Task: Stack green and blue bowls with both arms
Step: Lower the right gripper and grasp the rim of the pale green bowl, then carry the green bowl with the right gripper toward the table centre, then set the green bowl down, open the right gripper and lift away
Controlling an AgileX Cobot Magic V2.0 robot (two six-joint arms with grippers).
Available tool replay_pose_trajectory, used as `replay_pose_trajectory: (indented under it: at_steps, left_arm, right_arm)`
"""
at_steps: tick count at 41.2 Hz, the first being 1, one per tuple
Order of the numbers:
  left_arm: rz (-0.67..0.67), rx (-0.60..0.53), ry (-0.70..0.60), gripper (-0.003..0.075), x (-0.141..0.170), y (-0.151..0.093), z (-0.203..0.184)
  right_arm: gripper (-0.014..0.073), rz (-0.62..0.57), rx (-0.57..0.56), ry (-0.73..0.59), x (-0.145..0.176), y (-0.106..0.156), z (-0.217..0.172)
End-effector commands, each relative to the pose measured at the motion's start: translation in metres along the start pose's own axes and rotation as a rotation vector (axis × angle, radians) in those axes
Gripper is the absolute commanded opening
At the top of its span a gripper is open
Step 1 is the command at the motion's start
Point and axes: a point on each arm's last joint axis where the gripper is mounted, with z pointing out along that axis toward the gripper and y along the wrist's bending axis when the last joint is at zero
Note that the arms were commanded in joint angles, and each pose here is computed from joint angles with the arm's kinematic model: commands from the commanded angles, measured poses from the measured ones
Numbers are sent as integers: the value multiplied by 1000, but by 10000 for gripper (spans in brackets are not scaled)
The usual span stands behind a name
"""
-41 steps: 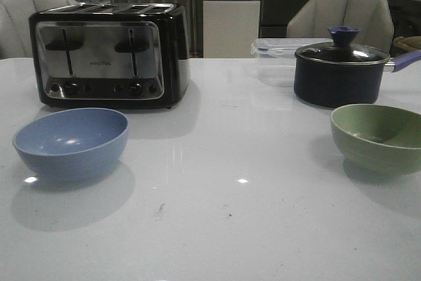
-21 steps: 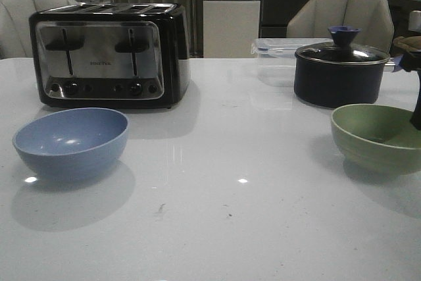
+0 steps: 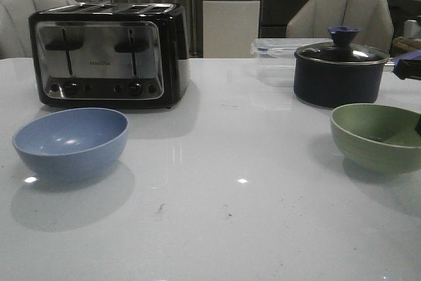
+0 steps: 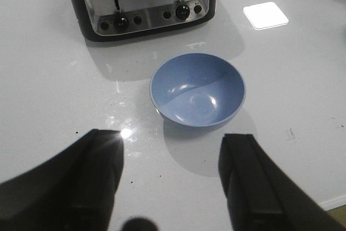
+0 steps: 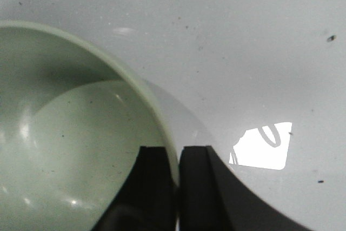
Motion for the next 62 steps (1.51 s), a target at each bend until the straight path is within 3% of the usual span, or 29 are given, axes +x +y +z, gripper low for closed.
replay_pose_trajectory:
  at_steps: [1,9,21,29,36,47,51,58,62]
  left_arm:
    - [-5,4,-104,404,-17,0,-4]
    - [-5,4,-104,355,-17,0,-4]
    - [-5,4,-104,277,-17,0,-4]
    - [-5,4,-104,223,-17,0,-4]
    - [-5,4,-104,174,-17,0,-4]
    - [-5,4,-104,113,-17,0,-4]
    - [-5,4,-104,92,-17,0,-4]
    - [-5,4,-104,93,-17,0,-4]
    - [-5,4,-104,93,-17,0,-4]
  right_arm:
    - [59,-27,-8,-96,-7,8,-33]
    - [59,-114,-20,-135,-2,38,-56]
    - [59,-379,-109,-120,20,138,-53]
    - [59,-509,-153,-88,38,186,-37]
    - [59,-551,-165,-80,44,205,-23]
    - [63,-548,-159,-48,44,205,-7]
    - [160,-548,-159,-50,44,205,-7]
    - [462,-549,-160,-68,43,206,-10]
    - [500,-557,-166,-95,44,206,-22]
